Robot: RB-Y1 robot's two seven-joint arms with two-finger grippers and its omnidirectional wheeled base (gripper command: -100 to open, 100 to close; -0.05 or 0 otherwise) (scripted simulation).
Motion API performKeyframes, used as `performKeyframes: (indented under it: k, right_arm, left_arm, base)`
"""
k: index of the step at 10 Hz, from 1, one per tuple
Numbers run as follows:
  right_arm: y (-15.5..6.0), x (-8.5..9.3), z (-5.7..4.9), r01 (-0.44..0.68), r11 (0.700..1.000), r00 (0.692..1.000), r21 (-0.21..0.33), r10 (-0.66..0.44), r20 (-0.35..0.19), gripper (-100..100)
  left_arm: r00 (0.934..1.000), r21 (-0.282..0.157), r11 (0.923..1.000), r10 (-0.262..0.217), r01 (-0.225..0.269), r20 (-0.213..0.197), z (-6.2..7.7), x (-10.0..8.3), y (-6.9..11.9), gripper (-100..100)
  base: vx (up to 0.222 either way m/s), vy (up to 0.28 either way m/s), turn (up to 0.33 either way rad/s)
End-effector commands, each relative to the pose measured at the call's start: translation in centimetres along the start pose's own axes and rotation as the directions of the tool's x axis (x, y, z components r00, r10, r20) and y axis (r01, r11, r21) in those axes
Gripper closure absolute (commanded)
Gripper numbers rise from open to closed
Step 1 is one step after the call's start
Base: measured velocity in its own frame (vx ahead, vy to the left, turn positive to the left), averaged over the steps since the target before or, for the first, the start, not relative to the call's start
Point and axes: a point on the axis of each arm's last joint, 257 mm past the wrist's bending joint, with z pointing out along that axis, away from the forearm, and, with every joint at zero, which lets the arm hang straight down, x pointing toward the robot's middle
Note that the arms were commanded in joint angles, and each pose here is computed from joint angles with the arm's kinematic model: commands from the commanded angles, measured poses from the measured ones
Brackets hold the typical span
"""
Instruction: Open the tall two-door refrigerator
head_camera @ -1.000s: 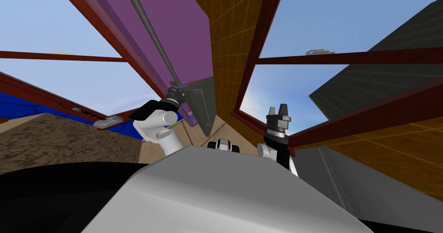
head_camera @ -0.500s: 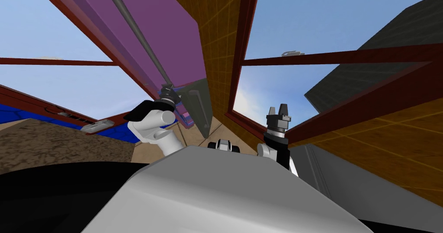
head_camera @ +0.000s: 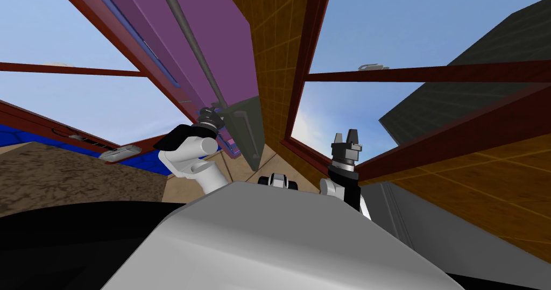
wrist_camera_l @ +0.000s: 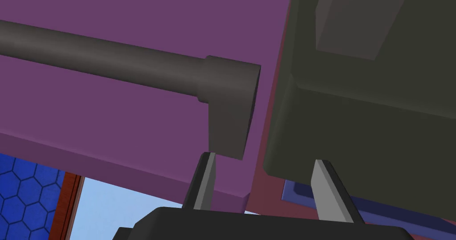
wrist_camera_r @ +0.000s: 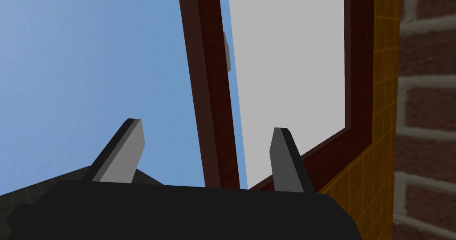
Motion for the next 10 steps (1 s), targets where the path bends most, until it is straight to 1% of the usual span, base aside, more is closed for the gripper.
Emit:
performKeyframes:
  k: [1, 2, 3, 6, 10]
  right_arm:
    - [0.0, 0.0, 0.0, 0.000, 1.000, 1.000, 0.000, 0.000, 0.000, 0]
    - [0.0, 0.0, 0.0, 0.000, 1.000, 1.000, 0.000, 0.000, 0.000, 0]
    - [0.0, 0.0, 0.0, 0.000, 1.000, 1.000, 0.000, 0.000, 0.000, 0]
    - [0.0, 0.0, 0.0, 0.000, 1.000, 1.000, 0.000, 0.000, 0.000, 0]
    - [0.0, 0.0, 0.0, 0.000, 1.000, 1.000, 0.000, 0.000, 0.000, 0]
  left_arm:
    - [0.9999, 0.037, 0.9993, -0.002, 0.003, -0.014, -0.1, 0.7, -1.3, 100]
    - [0.9999, 0.037, 0.9993, -0.002, 0.003, -0.014, -0.1, 0.7, -1.3, 100]
    - [0.9998, 0.010, 0.9999, 0.009, -0.009, 0.019, -0.2, -0.5, -0.3, 100]
    - [0.9996, 0.013, 0.9998, 0.012, -0.012, 0.025, -0.2, -0.7, -0.5, 100]
    - [0.9996, 0.013, 0.9998, 0.012, -0.012, 0.025, -0.2, -0.7, -0.5, 100]
  base:
    - [-0.004, 0.004, 0.013]
    - [-0.006, 0.007, 0.020]
    - [0.029, -0.033, -0.100]
    - [0.019, -0.021, -0.064]
    - [0.002, -0.002, -0.007]
